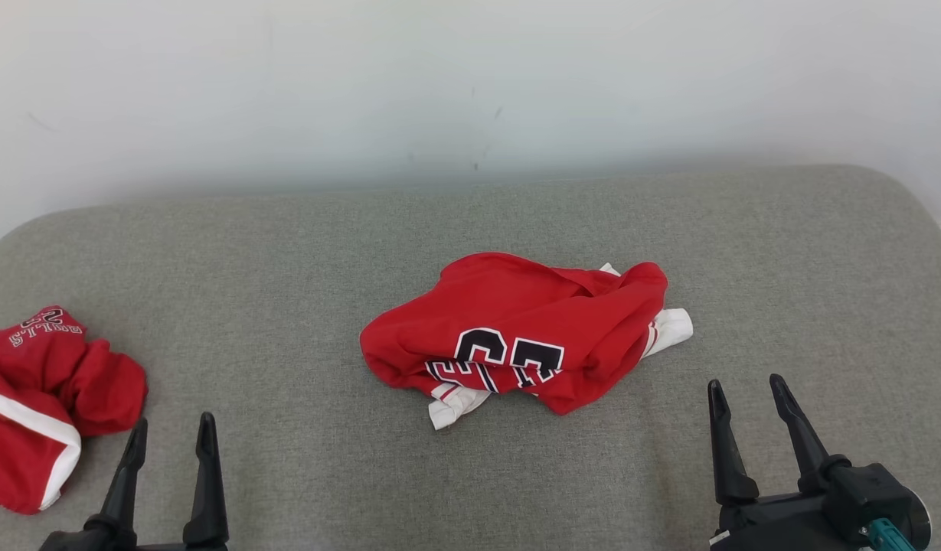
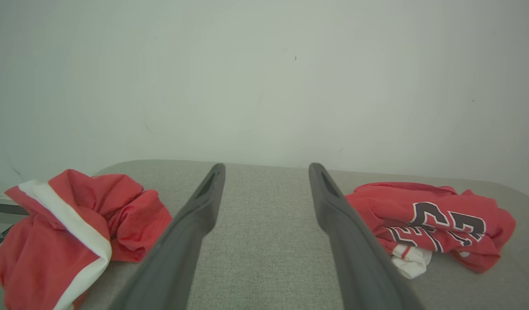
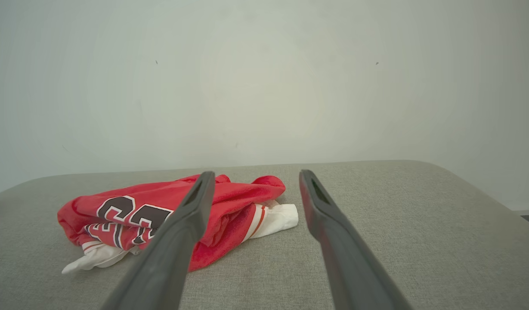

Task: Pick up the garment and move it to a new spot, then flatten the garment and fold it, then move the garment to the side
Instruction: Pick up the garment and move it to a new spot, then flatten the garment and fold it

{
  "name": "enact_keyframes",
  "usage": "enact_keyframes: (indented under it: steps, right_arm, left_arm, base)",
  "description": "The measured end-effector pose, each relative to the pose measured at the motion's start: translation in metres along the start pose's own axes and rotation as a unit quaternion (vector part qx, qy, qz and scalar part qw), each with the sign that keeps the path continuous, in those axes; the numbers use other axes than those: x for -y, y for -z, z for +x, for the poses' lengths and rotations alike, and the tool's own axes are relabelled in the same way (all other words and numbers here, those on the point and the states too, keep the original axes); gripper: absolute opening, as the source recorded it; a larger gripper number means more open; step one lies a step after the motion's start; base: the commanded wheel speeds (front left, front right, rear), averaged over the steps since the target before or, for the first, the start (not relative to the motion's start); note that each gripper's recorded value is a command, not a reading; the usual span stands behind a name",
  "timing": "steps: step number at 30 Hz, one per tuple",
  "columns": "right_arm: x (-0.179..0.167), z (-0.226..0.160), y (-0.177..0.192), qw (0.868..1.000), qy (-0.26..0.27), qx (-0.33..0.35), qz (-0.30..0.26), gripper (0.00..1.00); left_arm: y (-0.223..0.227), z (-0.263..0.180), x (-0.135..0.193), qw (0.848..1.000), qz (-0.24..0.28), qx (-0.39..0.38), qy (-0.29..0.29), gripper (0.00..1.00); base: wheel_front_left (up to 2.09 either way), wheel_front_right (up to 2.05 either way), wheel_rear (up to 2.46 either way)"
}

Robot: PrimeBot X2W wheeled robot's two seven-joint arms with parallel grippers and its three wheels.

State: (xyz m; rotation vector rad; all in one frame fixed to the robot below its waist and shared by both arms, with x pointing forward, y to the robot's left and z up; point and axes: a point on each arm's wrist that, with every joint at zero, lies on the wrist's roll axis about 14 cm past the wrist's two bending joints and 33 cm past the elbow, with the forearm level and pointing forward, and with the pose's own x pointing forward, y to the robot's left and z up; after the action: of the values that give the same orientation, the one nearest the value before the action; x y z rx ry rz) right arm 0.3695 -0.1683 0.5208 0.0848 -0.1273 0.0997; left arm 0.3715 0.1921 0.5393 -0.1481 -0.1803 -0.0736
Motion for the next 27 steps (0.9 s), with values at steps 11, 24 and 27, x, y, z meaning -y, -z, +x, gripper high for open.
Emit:
enact_keyframes:
  steps: [11,24,27]
  right_arm:
    - [-0.0026,-0.0023,0.0049,1.0,-0.003,-0.008,0.003,1.0]
    - [-0.004,-0.0026,0.0094,1.0,-0.005,-0.015,0.006,1.0]
    - [-0.0041,-0.0026,0.0103,1.0,-0.005,-0.016,0.006,1.0]
  left_arm:
    - [0.0001,-0.0053,0.0015,1.0,-0.005,0.001,-0.001,1.0]
    - [0.0046,-0.008,0.0011,1.0,0.002,-0.007,0.001,1.0]
    - [0.0056,-0.0081,0.0006,1.0,0.004,-0.009,0.0,1.0]
  base:
    - [0.0,0.0,0.0]
    - [0.0,0.0,0.0]
    - [0.0,0.0,0.0]
